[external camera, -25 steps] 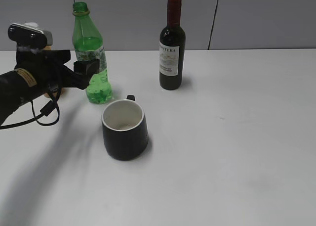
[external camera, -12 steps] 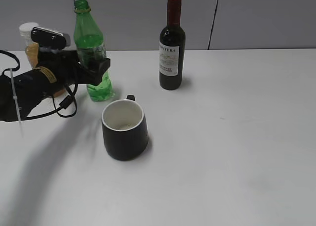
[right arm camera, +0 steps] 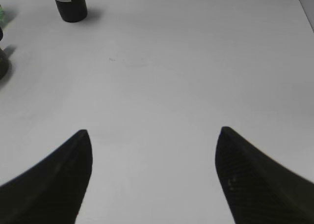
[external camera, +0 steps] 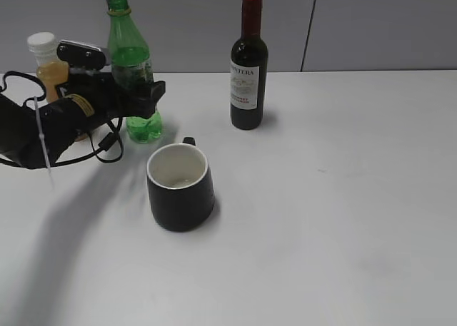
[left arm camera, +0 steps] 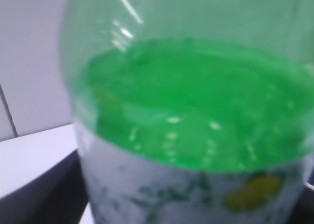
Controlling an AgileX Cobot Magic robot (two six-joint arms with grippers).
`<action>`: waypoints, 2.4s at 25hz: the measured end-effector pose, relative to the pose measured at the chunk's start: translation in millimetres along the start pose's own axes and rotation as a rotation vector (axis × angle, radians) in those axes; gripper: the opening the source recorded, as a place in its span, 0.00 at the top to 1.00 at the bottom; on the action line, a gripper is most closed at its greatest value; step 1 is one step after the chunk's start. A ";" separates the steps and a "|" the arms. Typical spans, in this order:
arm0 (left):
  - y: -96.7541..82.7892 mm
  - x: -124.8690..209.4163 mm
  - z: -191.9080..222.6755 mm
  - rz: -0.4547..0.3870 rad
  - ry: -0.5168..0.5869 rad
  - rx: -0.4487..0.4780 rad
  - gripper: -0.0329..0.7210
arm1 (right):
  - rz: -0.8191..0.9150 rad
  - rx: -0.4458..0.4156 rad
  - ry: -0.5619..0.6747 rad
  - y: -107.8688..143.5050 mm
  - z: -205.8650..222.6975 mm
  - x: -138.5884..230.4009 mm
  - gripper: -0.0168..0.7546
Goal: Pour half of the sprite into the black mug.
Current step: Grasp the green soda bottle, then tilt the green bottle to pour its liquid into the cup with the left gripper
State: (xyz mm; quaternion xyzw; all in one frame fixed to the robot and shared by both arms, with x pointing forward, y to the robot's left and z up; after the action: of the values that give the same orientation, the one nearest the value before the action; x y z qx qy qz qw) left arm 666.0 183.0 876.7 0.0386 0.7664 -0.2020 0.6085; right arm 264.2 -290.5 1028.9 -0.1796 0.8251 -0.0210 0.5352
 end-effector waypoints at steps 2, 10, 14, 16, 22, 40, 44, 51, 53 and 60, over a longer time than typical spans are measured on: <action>0.8 2.2 1.9 -0.007 0.004 -0.001 0.07 | 0.000 0.000 0.000 0.0 0.0 0.0 0.21; 0.6 -0.1 5.7 -0.007 -0.004 0.002 0.28 | 0.000 0.000 0.000 0.0 0.0 0.0 0.21; 0.6 -0.5 5.7 -0.009 -0.007 0.002 0.35 | 0.000 0.000 0.000 0.0 0.0 0.0 0.21; 0.6 -0.5 5.8 -0.009 -0.008 0.003 0.35 | 0.000 0.000 0.000 0.0 0.0 0.0 0.21; 0.6 -0.4 5.8 -0.009 -0.009 0.003 0.35 | 0.000 0.000 0.000 0.0 0.0 0.0 0.21; -18.0 -31.8 -83.7 -0.025 0.006 -0.084 0.35 | 0.000 0.000 0.000 0.0 0.0 0.0 0.21; -26.8 -30.7 -112.4 0.004 0.007 -0.141 0.35 | 0.000 0.000 0.000 0.0 0.0 0.0 0.21; -33.4 -19.6 -149.8 0.047 0.039 -0.246 0.35 | 0.000 0.000 0.000 0.0 0.0 0.0 0.21; -34.6 -16.5 -157.5 0.086 0.054 -0.264 0.35 | 0.000 0.000 0.000 0.0 0.0 0.0 0.21; -32.1 -12.3 -166.4 0.300 0.108 -0.348 0.35 | 0.000 0.000 0.000 0.0 0.0 0.0 0.21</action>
State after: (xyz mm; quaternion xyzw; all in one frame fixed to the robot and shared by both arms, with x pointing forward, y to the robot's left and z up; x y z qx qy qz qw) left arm 506.7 215.3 926.4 0.0574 0.8069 0.0283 0.5871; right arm 264.2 -290.5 1028.9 -0.1796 0.8251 -0.0210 0.5352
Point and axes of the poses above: a point on each arm's last joint axis where the gripper is mounted, z pointing out along that axis toward the gripper, y along the wrist's bending axis when the last joint is at zero, x = y × z, the point moved 2 cm from there along z, pointing out along that axis toward the gripper, and after that the axes turned 15 degrees about -z, right-handed, at the moved point
